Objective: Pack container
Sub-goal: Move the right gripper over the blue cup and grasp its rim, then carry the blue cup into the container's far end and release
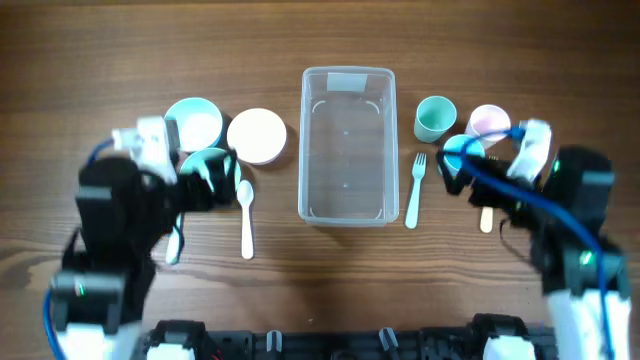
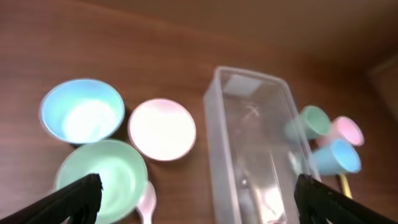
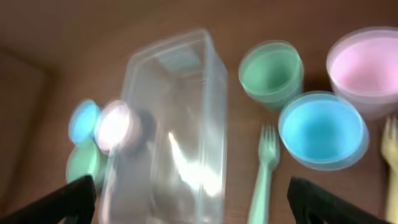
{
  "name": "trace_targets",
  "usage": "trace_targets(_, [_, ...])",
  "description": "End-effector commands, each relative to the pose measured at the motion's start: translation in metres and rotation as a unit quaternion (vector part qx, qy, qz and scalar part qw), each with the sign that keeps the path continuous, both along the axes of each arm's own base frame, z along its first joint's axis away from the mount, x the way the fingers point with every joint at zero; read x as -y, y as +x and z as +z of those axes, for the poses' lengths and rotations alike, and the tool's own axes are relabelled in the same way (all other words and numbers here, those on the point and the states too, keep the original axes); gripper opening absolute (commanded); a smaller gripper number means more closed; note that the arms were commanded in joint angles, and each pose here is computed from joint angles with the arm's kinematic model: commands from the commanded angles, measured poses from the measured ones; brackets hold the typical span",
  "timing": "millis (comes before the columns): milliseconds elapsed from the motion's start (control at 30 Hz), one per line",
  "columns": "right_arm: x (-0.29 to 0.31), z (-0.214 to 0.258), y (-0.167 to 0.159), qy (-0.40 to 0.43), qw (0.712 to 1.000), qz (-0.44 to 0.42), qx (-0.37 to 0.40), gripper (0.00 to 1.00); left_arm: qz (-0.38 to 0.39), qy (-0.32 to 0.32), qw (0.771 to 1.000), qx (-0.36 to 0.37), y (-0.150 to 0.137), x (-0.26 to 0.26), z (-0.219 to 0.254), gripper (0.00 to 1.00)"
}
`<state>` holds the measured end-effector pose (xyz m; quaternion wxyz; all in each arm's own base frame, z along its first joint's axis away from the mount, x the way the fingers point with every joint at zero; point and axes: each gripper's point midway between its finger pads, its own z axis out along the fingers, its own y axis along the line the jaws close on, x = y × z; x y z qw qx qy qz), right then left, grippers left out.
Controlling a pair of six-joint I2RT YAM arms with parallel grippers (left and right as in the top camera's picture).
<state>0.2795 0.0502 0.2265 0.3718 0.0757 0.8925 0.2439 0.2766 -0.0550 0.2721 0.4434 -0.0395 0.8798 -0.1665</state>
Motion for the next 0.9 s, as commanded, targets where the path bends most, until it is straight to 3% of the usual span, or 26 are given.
trace_targets(0, [0.030, 0.014, 0.025, -0.090, 0.995, -0.027, -0.045, 0.99, 0.046, 0.065, 0.996, -0.041, 0.030, -0.023, 0.007, 1.00])
trace_targets(133, [0.053, 0.003, 0.040, -0.135, 0.981, -0.061, -0.126, 1.00, 0.076, 0.081, 0.988, -0.111, 0.055, -0.042, -0.023, 1.00])
trace_targets(267, [0.061, -0.032, 0.049, -0.145, 0.969, -0.064, -0.188, 1.00, 0.112, 0.077, 0.969, -0.206, 0.054, -0.071, -0.069, 1.00])
trace_targets(500, [0.085, -0.103, 0.056, -0.181, 0.930, -0.098, -0.305, 0.98, 0.113, 0.079, 0.959, -0.247, 0.053, -0.074, -0.090, 1.00])
trace_targets(600, [0.085, -0.135, 0.063, -0.179, 0.919, -0.095, -0.339, 0.75, 0.113, 0.079, 0.959, -0.247, 0.053, -0.074, -0.090, 1.00])
trace_targets(700, [0.086, -0.150, 0.072, -0.173, 0.917, -0.104, -0.345, 0.59, 0.113, 0.079, 0.959, -0.247, 0.053, -0.074, -0.090, 1.00])
trace_targets(867, [0.087, -0.156, 0.073, -0.170, 0.914, -0.114, -0.351, 0.45, 0.113, 0.079, 0.959, -0.247, 0.053, -0.074, -0.090, 1.00])
